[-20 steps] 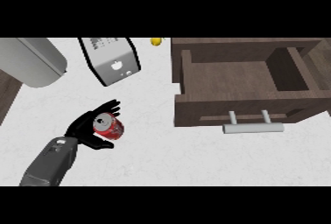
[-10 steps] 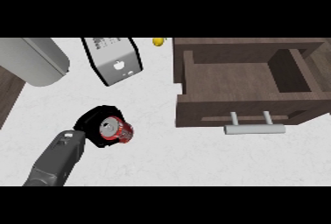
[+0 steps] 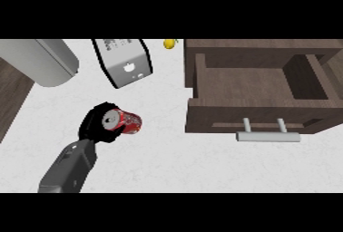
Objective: Pick up the can, place it into the drawer and close the drawer
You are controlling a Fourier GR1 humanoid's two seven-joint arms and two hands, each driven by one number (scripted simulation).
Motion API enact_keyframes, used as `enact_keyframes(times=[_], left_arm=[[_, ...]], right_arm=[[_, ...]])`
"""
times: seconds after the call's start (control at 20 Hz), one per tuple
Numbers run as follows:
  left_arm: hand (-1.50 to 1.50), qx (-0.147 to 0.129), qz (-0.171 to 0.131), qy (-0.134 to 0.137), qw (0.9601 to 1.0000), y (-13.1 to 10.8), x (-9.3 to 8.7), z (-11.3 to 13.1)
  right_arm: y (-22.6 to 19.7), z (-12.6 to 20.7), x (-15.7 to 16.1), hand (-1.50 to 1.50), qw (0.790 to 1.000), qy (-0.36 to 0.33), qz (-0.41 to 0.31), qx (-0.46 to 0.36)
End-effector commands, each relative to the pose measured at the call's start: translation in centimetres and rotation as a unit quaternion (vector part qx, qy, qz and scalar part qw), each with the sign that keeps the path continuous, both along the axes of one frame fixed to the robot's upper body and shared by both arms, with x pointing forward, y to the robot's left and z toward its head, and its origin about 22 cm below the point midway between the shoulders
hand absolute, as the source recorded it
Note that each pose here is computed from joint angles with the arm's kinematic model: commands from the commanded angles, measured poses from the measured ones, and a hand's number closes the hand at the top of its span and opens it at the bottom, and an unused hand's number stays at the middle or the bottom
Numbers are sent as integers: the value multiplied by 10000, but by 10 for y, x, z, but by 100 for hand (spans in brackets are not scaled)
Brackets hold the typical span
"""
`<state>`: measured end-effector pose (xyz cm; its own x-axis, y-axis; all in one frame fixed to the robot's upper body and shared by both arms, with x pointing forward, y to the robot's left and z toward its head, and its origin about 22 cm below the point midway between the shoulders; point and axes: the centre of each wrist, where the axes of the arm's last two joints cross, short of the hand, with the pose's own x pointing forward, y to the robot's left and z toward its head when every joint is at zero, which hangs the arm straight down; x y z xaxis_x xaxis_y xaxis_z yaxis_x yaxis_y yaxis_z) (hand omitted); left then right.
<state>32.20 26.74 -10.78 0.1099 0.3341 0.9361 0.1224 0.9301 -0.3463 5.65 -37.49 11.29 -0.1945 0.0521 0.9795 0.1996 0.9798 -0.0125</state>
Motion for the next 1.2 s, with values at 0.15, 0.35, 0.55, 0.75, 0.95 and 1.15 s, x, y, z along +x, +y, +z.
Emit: enact_keyframes(times=[0.15, 0.35, 0.55, 0.75, 0.95, 1.15], left_arm=[[150, -28, 949, -402, 9947, -32, 15, 24], [150, 58, 808, -842, 9931, -56, 36, 66], [150, 192, 677, -904, 9934, -63, 40, 113], [150, 235, 478, -969, 9939, -94, 23, 141], [150, 303, 593, -1105, 9916, -99, 24, 190], [150, 427, 617, -1150, 9905, -116, 26, 214]], right_arm=[[-4, -10, -4, -150, 10000, -47, -10, -16], [16, 16, -2, -150, 10000, -19, -70, 30], [5, 7, -7, -150, 9999, -37, -93, 18], [6, 7, -8, -150, 10000, -54, -30, 40], [8, 14, 6, -150, 10000, -88, -28, 13], [15, 13, -1, -150, 9998, -74, 65, 144]])
